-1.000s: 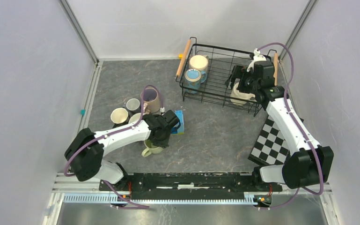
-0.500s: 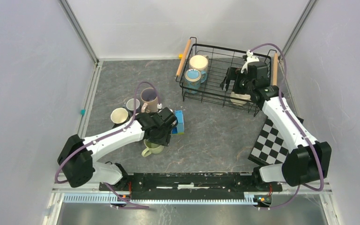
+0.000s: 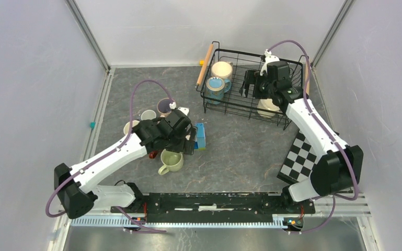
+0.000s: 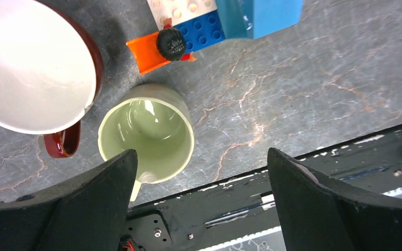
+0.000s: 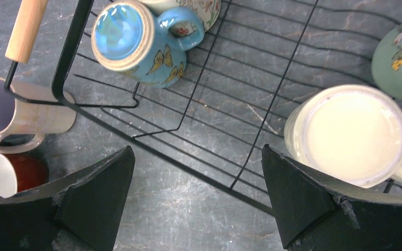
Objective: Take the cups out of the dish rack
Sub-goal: Place the cup at the center of the board, then move the cup to the dish rack.
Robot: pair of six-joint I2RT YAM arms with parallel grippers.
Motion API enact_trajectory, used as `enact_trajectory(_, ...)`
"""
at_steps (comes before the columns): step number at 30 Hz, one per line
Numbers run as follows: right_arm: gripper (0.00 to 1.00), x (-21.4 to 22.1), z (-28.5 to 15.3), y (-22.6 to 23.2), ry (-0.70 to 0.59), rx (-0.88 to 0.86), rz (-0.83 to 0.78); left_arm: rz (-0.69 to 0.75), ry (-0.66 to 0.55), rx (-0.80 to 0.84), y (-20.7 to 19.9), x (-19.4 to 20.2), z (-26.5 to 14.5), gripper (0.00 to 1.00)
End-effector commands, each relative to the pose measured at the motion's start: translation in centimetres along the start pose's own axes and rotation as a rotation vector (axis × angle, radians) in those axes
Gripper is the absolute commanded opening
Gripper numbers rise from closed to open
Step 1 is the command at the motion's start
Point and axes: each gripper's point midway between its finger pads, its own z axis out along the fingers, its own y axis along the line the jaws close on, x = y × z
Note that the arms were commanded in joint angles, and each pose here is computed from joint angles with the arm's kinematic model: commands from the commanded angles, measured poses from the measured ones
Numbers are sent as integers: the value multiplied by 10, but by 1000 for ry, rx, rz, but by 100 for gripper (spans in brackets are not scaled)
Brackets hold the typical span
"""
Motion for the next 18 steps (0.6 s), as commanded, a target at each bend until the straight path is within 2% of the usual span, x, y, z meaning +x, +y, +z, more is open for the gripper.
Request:
enact_trajectory(1, 98, -32, -2, -6, -48, 71, -63, 22, -110, 29, 0, -30, -31, 100)
enact_trajectory(6, 98, -38, 12, -18, -16, 144, -103, 37, -199, 75, -9, -58, -57, 100)
enact_trajectory(13, 98, -39, 55, -1, 55, 32, -197, 33, -299, 174, -32, -94, -82, 100)
enact_trajectory(18, 98, -43, 85, 2, 39, -4, -265, 41, -328, 186, -35, -106, -91, 100)
